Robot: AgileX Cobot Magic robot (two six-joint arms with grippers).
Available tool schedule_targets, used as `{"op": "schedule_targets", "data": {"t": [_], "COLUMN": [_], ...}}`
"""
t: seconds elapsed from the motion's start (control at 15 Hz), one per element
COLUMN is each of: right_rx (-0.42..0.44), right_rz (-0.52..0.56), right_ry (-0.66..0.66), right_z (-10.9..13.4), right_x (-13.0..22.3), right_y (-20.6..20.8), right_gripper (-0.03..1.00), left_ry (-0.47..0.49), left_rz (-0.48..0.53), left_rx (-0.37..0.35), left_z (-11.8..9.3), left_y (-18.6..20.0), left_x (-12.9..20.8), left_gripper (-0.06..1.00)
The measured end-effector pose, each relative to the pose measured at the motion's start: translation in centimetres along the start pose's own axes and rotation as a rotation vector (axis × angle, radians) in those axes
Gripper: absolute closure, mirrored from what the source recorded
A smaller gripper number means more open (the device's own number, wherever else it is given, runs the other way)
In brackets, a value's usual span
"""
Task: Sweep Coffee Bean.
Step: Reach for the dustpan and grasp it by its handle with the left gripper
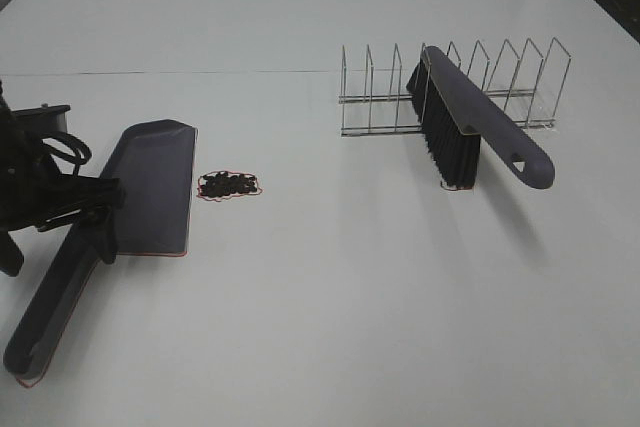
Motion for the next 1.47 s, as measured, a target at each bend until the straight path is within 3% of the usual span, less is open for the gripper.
{"op": "schedule_targets", "data": {"t": [0.4,1.13,1.47], "right_rx": [0.000,0.000,0.000], "right_rz": [0.000,0.000,0.000], "right_ry": [0.000,0.000,0.000], "right_z": [0.0,0.0,0.0], "right_x": [0.0,0.0,0.0], "right_y": [0.0,0.0,0.0], "right_gripper": [0.02,0.02,0.02], "left_ry": [-0.050,-0.048,-0.066], "left_rz": [0.068,0.015,0.073], "left_rx": [-0.028,-0.048,-0.059], "left_z": [-0.4,0.0,0.3], "left_y": [-1.7,-1.7,-3.2], "left_x": [0.4,-0.5,0.1], "left_gripper": [0.11,0.11,0.11]}}
Point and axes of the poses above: a point on each arm's last joint axis where the gripper is mounted, y pointing back along that axis away from the gripper, z along the wrist's bending axis when the last joint is at zero, x = y × z, the point moved 8 cm from there along -y, pointing out along that axis toward the gripper, and after that the axes turned 11 degrees about -y, right-handed, at the moved point
